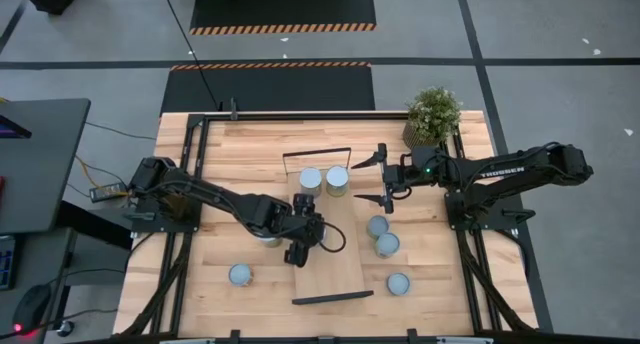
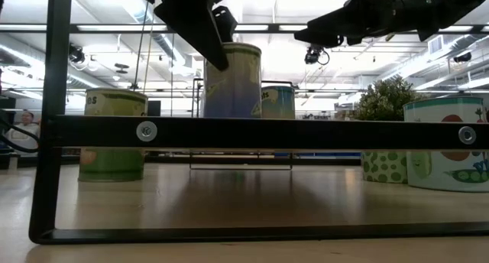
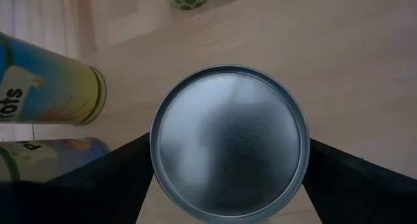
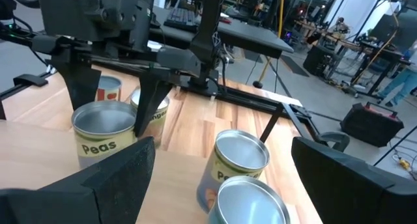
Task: Pick and place cans onto a shelf
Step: Put the canned peas on the shelf
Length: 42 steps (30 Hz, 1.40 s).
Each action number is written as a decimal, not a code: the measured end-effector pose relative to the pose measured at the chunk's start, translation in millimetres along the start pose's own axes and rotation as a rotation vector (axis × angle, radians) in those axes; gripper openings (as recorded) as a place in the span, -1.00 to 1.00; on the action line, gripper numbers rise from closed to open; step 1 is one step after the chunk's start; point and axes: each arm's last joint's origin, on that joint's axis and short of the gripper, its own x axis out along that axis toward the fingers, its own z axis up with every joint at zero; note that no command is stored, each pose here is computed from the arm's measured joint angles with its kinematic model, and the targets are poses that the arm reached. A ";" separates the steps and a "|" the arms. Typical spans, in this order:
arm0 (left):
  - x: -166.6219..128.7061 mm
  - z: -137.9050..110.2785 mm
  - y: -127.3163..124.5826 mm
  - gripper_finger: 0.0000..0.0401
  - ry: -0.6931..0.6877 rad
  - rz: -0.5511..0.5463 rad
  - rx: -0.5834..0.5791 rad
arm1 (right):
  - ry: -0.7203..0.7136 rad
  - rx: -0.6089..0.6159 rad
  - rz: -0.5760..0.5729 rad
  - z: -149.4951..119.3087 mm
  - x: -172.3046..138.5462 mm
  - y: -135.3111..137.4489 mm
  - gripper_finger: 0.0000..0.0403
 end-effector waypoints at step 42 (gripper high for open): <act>-21.2 24.5 5.3 0.97 -0.107 0.052 0.058 | 0.042 -0.018 -0.057 1.5 -8.1 -1.6 0.83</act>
